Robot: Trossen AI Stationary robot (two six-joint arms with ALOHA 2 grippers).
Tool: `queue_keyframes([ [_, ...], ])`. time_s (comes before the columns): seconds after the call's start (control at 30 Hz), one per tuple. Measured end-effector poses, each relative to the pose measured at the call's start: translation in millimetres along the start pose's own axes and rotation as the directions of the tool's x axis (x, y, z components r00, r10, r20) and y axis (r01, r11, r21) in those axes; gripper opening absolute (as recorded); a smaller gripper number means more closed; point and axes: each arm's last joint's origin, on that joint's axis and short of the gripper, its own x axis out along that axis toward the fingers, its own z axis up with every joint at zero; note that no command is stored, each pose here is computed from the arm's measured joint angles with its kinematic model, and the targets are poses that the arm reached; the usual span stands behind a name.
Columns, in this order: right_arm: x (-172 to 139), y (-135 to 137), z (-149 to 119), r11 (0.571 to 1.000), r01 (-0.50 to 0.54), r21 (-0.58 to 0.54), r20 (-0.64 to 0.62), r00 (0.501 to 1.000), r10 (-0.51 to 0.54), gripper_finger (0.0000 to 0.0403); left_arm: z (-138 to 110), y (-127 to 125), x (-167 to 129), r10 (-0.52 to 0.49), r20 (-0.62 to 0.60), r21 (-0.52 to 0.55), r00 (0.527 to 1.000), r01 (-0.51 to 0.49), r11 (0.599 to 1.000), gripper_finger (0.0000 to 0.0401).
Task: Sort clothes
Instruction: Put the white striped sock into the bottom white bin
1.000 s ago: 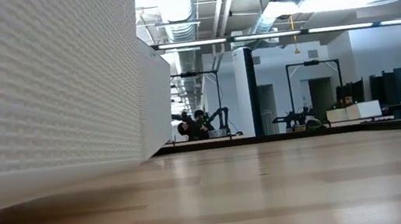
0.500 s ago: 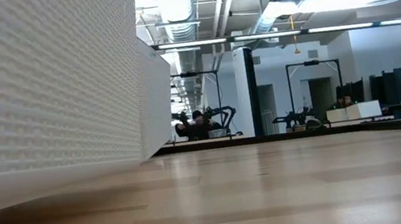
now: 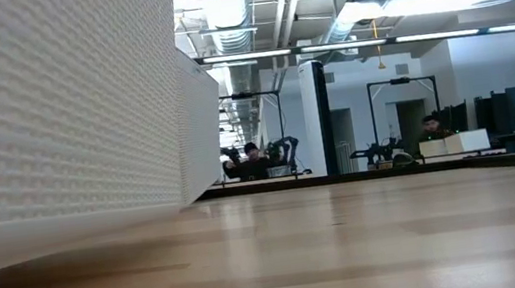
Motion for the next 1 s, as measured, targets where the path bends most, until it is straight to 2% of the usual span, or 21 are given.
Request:
queue_keyframes([
  [0.2, 18, 1, -13, 0.998, 0.064, 0.029, -0.087, 0.994, -0.061, 0.0255, -4, 2, 6, 0.006, 0.012, 0.007, 1.000, -0.006, 1.000, 0.0254],
  [0.57, 37, -4, -18, 0.985, 0.173, 0.017, -0.134, 0.976, -0.170, 0.0255, -6, 3, 6, -0.020, 0.007, -0.033, 1.000, 0.020, 0.999, 0.0254],
  [1.0, 51, -2, -22, 0.981, 0.190, 0.036, -0.155, 0.971, -0.182, 0.0255, -7, 3, 6, -0.023, -0.002, -0.043, 1.000, 0.023, 0.999, 0.0254],
])
